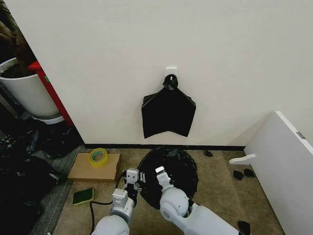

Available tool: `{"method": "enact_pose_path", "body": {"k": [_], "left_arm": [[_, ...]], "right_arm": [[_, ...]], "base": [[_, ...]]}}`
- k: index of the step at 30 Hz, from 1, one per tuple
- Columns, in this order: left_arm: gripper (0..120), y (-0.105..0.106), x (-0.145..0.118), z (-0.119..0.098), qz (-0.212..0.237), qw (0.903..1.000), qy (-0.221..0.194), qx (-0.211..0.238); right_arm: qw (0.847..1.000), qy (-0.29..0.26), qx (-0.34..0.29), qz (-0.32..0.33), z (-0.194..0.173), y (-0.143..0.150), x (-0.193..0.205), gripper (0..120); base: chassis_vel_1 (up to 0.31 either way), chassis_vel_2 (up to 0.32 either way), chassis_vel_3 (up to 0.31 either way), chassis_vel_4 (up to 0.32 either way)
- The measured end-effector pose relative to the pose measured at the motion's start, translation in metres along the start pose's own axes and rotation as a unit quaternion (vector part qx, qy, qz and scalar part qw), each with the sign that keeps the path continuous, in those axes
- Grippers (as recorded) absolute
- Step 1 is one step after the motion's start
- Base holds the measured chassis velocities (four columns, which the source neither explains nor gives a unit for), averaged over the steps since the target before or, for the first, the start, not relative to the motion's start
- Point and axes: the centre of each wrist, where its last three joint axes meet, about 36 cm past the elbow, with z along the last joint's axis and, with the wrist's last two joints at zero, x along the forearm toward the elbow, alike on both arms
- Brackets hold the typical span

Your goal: Place the garbage bag over the trash bin.

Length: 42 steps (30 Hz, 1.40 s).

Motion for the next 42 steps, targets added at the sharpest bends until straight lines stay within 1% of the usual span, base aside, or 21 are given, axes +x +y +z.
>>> {"method": "enact_pose_path", "body": {"k": [5, 12, 15, 19, 21, 23, 24, 26, 28, 30, 33, 35, 38, 41, 42], "left_arm": [[1, 0.001, 0.001, -0.001, 0.006, 1.0000, -0.003, 0.006], [1, 0.001, -0.001, -0.003, 0.005, 0.9999, -0.006, 0.010], [1, 0.002, -0.002, -0.003, 0.005, 0.9999, -0.007, 0.011], [1, 0.002, 0.000, -0.003, 0.007, 0.9999, -0.005, 0.011], [1, 0.002, 0.002, -0.004, 0.009, 0.9999, -0.005, 0.011], [1, 0.003, 0.003, -0.004, 0.009, 0.9999, -0.006, 0.011], [1, 0.003, 0.003, -0.004, 0.009, 0.9999, -0.006, 0.011], [1, 0.004, 0.003, -0.005, 0.008, 0.9999, -0.008, 0.010], [1, 0.004, 0.003, -0.006, 0.009, 0.9999, -0.008, 0.010], [1, 0.004, 0.003, -0.007, 0.010, 0.9998, -0.011, 0.011], [1, 0.004, 0.003, -0.008, 0.010, 0.9998, -0.012, 0.011], [1, 0.004, 0.006, -0.009, 0.013, 0.9998, -0.011, 0.011], [1, 0.004, 0.008, -0.009, 0.015, 0.9998, -0.010, 0.009], [1, 0.004, 0.011, -0.010, 0.017, 0.9998, -0.010, 0.008], [1, 0.004, 0.011, -0.011, 0.017, 0.9998, -0.011, 0.008]], "right_arm": [[1.000, 0.017, -0.014, 0.010, -0.002, -0.009, -0.016, 0], [1.000, 0.024, -0.006, 0.015, 0.007, -0.012, -0.014, 0], [1.000, 0.021, -0.001, 0.001, 0.008, -0.007, -0.007, 0], [1.000, 0.010, -0.007, -0.014, -0.002, -0.001, -0.005, 0], [1.000, 0.003, -0.015, -0.010, -0.010, -0.005, -0.010, 0], [1.000, 0.000, -0.028, -0.002, -0.013, -0.014, -0.016, 0], [1.000, 0.000, -0.028, -0.002, -0.013, -0.014, -0.016, 0], [1.000, 0.010, -0.025, 0.006, -0.004, -0.021, -0.018, 0], [1.000, 0.017, -0.020, 0.006, 0.002, -0.022, -0.017, 0], [1.000, 0.025, -0.010, -0.001, 0.012, -0.018, -0.011, 0], [1.000, 0.025, -0.006, -0.012, 0.016, -0.011, -0.004, 0], [1.000, 0.019, -0.007, -0.021, 0.010, -0.004, -0.001, 0], [1.000, 0.014, -0.008, -0.021, 0.005, -0.003, -0.002, 0], [1.000, 0.010, -0.009, -0.013, -0.003, -0.010, -0.010, 0], [1.000, 0.009, -0.010, -0.005, -0.005, -0.017, -0.014, 0]], "base": [[0.000, 0.000, 0.000, 0.000], [0.000, 0.000, 0.000, 0.000], [0.000, 0.000, 0.000, 0.000], [0.000, 0.000, 0.000, 0.000], [0.000, 0.000, 0.000, 0.000], [0.000, 0.000, 0.000, 0.000], [0.000, 0.000, 0.000, 0.000], [0.000, 0.000, 0.000, 0.000], [0.000, 0.000, 0.000, 0.000], [0.000, 0.000, 0.000, 0.000], [0.000, 0.000, 0.000, 0.000], [0.000, 0.000, 0.000, 0.000], [0.000, 0.000, 0.000, 0.000], [0.000, 0.000, 0.000, 0.000], [0.000, 0.000, 0.000, 0.000]]}}
